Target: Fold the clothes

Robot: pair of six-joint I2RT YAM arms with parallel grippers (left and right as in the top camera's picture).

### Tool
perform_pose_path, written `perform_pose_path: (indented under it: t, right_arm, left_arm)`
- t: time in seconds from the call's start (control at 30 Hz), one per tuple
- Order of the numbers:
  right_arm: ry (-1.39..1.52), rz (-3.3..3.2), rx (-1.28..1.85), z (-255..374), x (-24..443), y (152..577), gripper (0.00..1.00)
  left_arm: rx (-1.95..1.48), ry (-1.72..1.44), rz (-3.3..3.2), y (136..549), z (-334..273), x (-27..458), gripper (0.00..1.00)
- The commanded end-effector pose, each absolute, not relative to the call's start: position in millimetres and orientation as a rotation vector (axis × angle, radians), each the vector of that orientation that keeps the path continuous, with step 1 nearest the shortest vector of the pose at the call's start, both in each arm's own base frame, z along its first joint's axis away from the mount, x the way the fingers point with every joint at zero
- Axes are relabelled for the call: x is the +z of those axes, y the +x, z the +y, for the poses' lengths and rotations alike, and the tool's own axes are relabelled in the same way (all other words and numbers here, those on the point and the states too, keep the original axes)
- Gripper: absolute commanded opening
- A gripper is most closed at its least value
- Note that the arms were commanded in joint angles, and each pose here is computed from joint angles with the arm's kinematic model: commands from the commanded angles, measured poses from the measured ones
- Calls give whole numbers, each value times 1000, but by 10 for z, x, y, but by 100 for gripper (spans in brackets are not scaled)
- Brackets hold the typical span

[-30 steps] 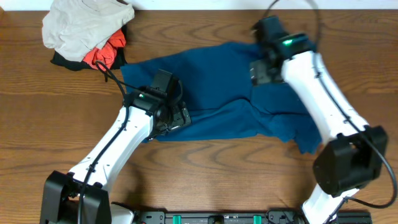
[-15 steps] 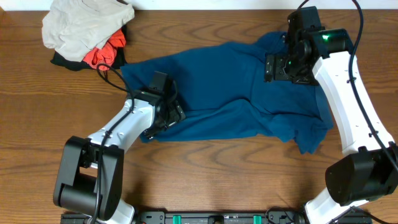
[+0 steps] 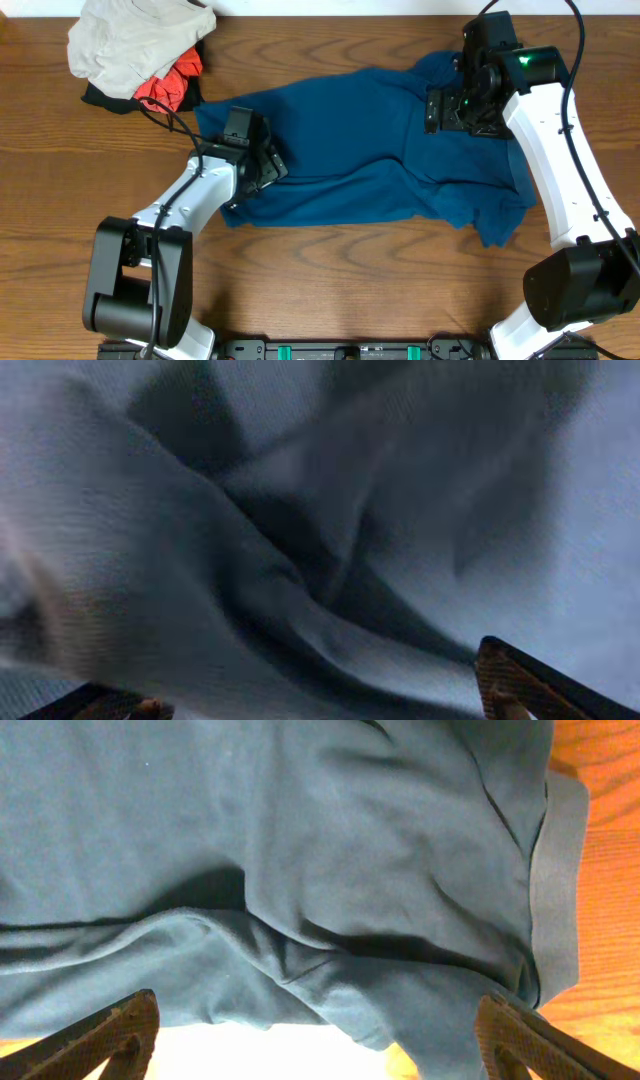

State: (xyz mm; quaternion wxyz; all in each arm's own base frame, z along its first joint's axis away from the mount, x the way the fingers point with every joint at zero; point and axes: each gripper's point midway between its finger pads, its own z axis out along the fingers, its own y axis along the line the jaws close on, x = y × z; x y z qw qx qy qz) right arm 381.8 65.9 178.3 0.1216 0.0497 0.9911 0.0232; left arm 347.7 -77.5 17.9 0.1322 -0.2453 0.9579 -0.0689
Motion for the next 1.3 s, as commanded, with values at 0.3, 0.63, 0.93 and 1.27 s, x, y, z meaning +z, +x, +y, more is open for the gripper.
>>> perform_pose_path:
  t: [0.3,0.63,0.93,1.27]
  right_arm:
    - [130,2847,86,648,1979,3805,99]
    - [-8,2776,231,763,2552,3314,99]
    - [187,3079,303,827,2093,2675,99]
    - [761,3135,179,668,1482,2338,99]
  left_arm:
    - [107,-563,2646,3811,-66,267,93]
    - [65,-540,2596,3443,-49,1082,93]
    - [-412,-456,2879,2671,-715,1114,92]
    - [-463,-334,2977,2573,-1026,707,92]
